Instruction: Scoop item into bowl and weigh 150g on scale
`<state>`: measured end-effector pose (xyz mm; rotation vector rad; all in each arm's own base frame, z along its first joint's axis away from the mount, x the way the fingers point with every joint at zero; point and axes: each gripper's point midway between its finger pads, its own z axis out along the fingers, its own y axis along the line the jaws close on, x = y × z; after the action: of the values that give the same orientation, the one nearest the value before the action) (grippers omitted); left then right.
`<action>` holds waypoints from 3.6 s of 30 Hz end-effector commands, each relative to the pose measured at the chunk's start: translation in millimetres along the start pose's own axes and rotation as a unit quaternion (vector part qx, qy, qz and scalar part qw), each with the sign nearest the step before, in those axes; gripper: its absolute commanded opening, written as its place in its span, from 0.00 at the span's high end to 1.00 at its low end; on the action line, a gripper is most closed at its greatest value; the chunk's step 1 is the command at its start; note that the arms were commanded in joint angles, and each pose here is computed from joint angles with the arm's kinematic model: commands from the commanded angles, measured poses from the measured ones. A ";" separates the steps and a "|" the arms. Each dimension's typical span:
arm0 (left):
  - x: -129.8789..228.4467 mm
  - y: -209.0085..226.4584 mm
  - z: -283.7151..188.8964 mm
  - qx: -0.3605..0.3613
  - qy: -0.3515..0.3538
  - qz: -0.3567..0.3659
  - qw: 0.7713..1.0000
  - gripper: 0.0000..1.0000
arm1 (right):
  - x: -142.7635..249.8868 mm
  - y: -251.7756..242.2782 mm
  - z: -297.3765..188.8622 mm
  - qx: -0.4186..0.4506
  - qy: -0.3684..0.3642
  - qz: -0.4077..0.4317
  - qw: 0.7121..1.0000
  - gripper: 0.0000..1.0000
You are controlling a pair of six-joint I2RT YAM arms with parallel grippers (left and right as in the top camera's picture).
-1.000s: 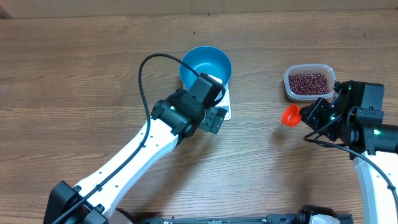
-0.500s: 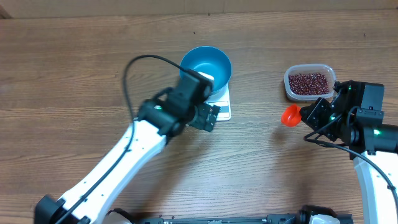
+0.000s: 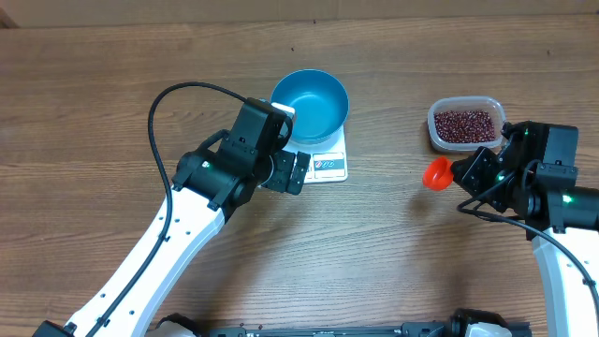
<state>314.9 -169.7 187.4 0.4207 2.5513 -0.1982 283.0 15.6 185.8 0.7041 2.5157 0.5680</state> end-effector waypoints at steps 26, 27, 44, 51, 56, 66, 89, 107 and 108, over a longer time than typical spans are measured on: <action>-13.1 -16.9 -45.6 0.028 -0.065 0.064 0.995 0.00 | -6.9 7.5 -6.2 -0.011 -0.011 -0.005 1.000 0.96; -12.7 -16.8 -43.9 0.027 -0.063 0.064 0.996 0.00 | -6.9 7.5 -6.2 -0.012 -0.011 -0.005 1.000 0.96; -6.0 -16.9 -21.2 0.022 -0.028 0.066 0.997 0.00 | -7.1 7.5 -6.2 -0.012 -0.011 -0.006 1.000 0.96; -2.5 -16.9 -10.7 0.020 -0.013 0.067 0.997 0.01 | -5.6 6.7 -6.2 -0.010 -0.008 -0.005 1.000 0.96; -1.8 -16.9 -8.3 0.020 -0.009 0.067 0.998 0.00 | -5.7 6.8 -6.2 -0.010 -0.009 -0.006 1.000 0.96; -1.8 -16.9 -8.3 0.020 -0.009 0.067 0.998 0.01 | -5.7 6.7 -6.2 -0.010 -0.009 -0.009 1.000 0.96; -1.8 -16.9 -8.3 0.020 -0.009 0.067 0.998 0.01 | -4.0 6.0 -6.1 -0.008 -0.005 -0.015 1.000 0.96; -1.8 -16.9 -8.3 0.020 -0.009 0.067 0.998 0.01 | -4.2 6.0 -6.1 -0.008 -0.006 -0.016 1.000 0.96; -1.8 -16.9 -8.3 0.020 -0.009 0.067 0.998 0.00 | -4.2 6.0 -6.1 -0.008 -0.006 -0.016 1.000 0.96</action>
<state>305.5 -181.8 193.3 0.5698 2.5069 -0.2014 280.9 17.7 185.1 0.6845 2.5286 0.5762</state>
